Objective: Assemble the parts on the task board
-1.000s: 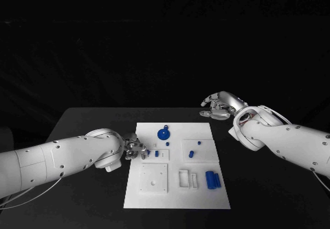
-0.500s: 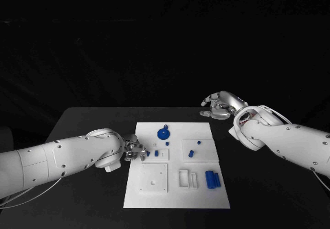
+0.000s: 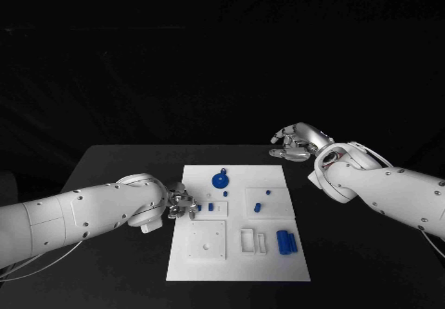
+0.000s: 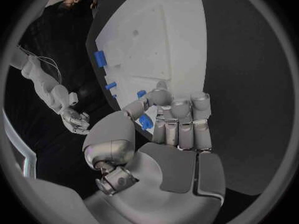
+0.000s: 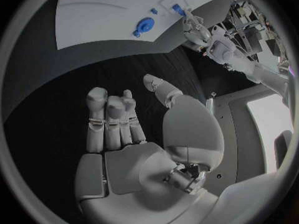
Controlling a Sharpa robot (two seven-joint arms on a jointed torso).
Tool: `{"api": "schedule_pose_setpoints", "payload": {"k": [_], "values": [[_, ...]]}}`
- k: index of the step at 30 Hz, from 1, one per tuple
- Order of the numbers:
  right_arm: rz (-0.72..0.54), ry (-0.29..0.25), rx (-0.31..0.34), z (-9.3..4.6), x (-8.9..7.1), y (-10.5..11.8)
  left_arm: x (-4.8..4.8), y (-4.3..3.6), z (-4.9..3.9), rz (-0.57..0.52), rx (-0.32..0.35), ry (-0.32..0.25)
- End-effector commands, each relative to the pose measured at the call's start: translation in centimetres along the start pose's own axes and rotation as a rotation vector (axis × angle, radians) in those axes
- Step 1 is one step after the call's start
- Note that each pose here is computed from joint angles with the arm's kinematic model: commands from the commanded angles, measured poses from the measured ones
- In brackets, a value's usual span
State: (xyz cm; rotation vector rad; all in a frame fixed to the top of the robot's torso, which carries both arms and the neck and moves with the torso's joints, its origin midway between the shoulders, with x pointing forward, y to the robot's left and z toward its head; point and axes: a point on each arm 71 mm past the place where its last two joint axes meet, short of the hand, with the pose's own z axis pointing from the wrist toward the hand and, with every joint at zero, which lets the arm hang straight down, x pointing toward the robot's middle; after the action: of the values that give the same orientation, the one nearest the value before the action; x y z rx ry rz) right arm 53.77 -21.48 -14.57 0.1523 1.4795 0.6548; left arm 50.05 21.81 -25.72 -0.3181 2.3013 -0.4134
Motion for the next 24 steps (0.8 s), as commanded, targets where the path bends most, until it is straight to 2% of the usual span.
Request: {"api": "schedule_pose_setpoints", "payload": {"k": [1, 24], "values": [[-0.008, 0.01, -0.009, 0.0, 0.12, 0.11, 0.27, -0.13, 0.03, 0.005, 0.002, 0.019], [-0.008, 0.012, -0.007, 0.0, 0.19, 0.04, 0.17, -0.27, 0.11, -0.008, 0.017, 0.012]]}}
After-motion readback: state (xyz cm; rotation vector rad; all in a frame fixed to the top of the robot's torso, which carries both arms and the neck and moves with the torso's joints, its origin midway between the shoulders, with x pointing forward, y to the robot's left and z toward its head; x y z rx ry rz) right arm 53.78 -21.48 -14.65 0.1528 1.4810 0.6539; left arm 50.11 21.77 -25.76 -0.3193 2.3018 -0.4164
